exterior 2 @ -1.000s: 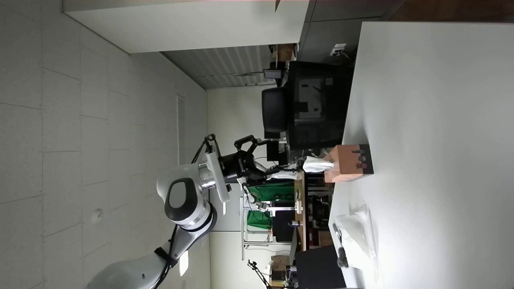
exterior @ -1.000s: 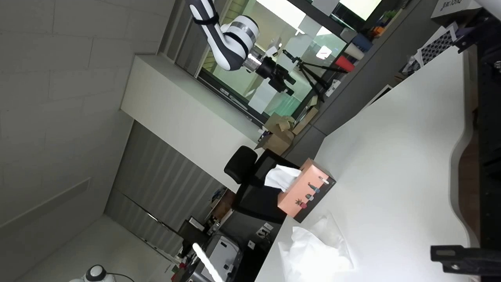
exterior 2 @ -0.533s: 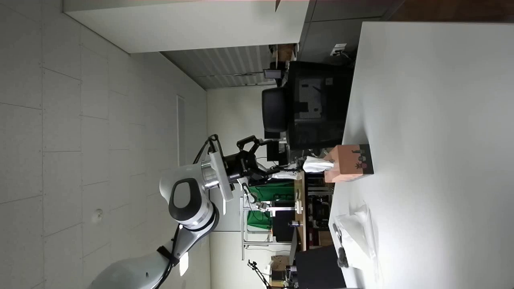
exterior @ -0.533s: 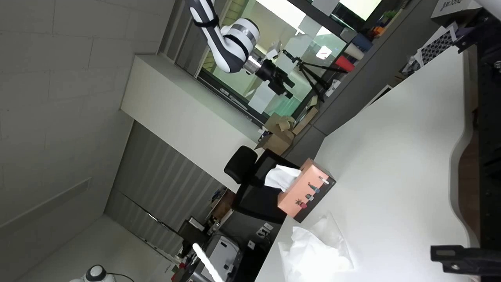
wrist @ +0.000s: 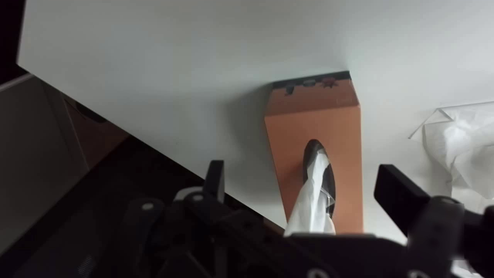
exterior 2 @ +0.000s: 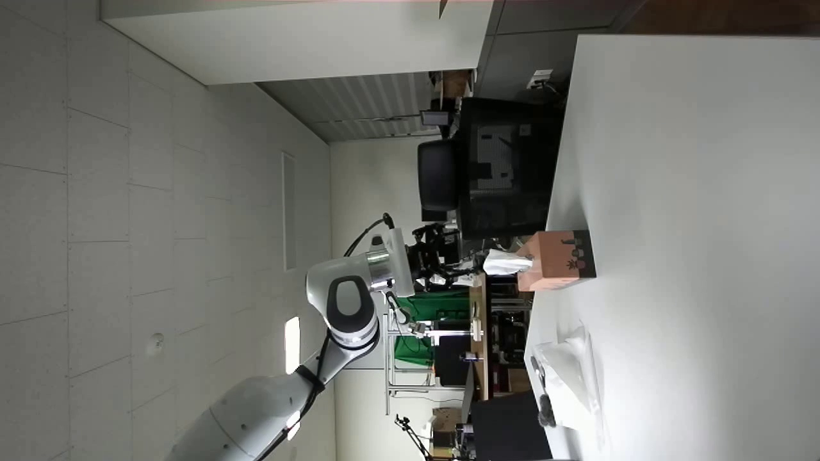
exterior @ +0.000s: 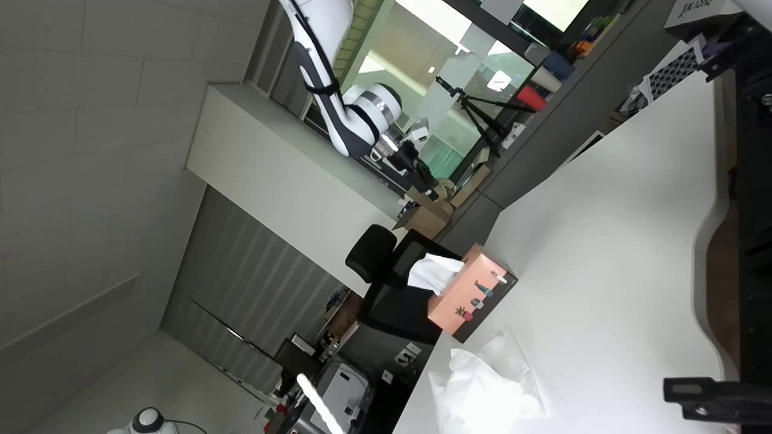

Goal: Take out a paper towel from the box

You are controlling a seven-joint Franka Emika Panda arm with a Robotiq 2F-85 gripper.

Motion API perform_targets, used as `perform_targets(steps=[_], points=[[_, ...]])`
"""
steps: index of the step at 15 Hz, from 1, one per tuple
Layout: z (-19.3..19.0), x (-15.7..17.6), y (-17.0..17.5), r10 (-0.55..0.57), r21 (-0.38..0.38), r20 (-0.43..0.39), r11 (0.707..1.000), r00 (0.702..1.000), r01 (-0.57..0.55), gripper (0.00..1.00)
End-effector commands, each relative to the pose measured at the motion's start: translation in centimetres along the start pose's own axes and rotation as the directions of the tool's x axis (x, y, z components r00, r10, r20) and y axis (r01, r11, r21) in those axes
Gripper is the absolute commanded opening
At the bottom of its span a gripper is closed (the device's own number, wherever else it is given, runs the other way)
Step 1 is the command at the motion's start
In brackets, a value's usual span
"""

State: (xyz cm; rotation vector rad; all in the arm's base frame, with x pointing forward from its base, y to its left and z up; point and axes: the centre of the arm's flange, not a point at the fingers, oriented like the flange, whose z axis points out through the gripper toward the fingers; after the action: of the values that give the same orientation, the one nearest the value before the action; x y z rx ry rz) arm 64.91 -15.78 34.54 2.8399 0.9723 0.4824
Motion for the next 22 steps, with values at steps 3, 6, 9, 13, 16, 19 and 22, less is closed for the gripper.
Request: perform_targets(steps=[3, 6, 9, 13, 16, 19, 22], points=[[7.9, 8.4, 3.5, -0.216, 0.129, -0.072, 0.966, 0.974, 0.224, 1.0], [10.9, 11.4, 3.1, -0.305, 0.185, -0.1, 0.93, 0.947, 0.319, 1.0], [12.6, 13.6, 2.5, -0.375, 0.187, -0.123, 0.9, 0.919, 0.393, 1.0], [14.0, 15.8, 2.1, -0.415, 0.113, -0.151, 0.895, 0.897, 0.432, 1.0], [15.2, 17.0, 1.9, -0.409, 0.135, -0.184, 0.89, 0.894, 0.435, 1.0], [16.4, 17.9, 1.7, -0.392, 0.219, -0.199, 0.875, 0.898, 0.431, 1.0], [17.0, 18.0, 1.7, -0.396, 0.312, -0.184, 0.845, 0.9, 0.435, 1.0]])
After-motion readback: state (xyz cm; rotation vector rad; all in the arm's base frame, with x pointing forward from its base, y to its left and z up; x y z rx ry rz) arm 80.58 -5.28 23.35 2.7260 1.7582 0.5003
